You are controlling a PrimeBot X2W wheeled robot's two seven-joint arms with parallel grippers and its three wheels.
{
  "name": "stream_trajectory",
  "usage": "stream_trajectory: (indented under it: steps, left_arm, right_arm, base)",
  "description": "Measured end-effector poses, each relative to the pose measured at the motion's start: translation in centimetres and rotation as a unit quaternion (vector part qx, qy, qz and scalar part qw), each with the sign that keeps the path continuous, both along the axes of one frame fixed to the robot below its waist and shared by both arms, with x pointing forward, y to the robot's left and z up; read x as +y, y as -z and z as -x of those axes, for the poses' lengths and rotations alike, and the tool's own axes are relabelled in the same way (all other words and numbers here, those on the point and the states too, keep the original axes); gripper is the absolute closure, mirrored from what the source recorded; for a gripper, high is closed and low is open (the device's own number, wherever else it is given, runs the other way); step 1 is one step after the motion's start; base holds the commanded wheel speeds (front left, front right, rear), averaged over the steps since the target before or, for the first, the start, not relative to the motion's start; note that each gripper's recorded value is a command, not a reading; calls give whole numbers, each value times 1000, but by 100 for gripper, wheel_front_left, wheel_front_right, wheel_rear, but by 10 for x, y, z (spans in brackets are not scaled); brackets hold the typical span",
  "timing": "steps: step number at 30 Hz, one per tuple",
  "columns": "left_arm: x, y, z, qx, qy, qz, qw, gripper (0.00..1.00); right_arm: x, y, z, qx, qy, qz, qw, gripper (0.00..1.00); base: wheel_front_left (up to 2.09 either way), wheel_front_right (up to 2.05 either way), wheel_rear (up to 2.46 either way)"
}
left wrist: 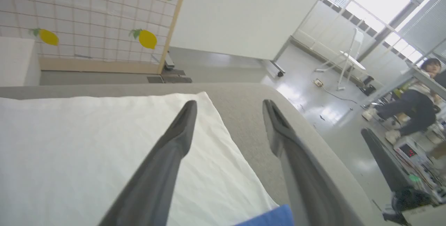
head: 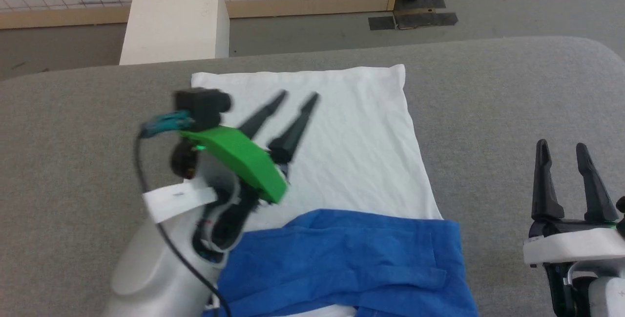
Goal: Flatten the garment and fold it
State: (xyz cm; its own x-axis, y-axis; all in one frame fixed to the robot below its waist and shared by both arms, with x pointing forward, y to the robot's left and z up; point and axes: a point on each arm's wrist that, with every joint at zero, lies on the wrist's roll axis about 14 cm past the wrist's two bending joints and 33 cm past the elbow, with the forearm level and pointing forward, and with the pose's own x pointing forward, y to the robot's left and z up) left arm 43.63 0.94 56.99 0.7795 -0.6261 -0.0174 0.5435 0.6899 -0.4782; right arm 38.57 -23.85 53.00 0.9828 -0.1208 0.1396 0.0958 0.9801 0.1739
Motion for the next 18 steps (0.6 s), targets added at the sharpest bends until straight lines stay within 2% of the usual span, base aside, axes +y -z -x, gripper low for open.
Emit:
stream_trajectory:
  steps: [2, 4, 7, 9, 12, 18]
  left_arm:
    - [43, -20, -17, -63, -83, 5, 995, 0]
    - [81, -28, -24, -104, -153, 3, 983, 0]
    - [128, -20, -23, -153, -232, -44, 959, 0]
    - [150, -7, -19, -162, -266, -83, 947, 0]
    - [166, 7, -17, -154, -297, -104, 937, 0]
    - [178, 10, -22, -156, -322, -102, 928, 0]
  right_arm:
    - [4, -3, 0, -2, -6, -1, 1000, 0]
    - [7, -5, -1, -3, -12, -2, 1000, 0]
    - [15, -5, -2, 6, -24, -2, 1000, 0]
    - [18, 0, -5, 24, -32, -3, 999, 0]
    - [23, 6, -17, 55, -43, -5, 998, 0]
    - [35, 0, -72, 112, -72, -10, 991, 0]
  base:
    - [0, 0, 0]
    - [0, 0, 0]
    - [0, 0, 0]
    - [0, 0, 0]
    - [0, 0, 0]
    - [0, 0, 0]
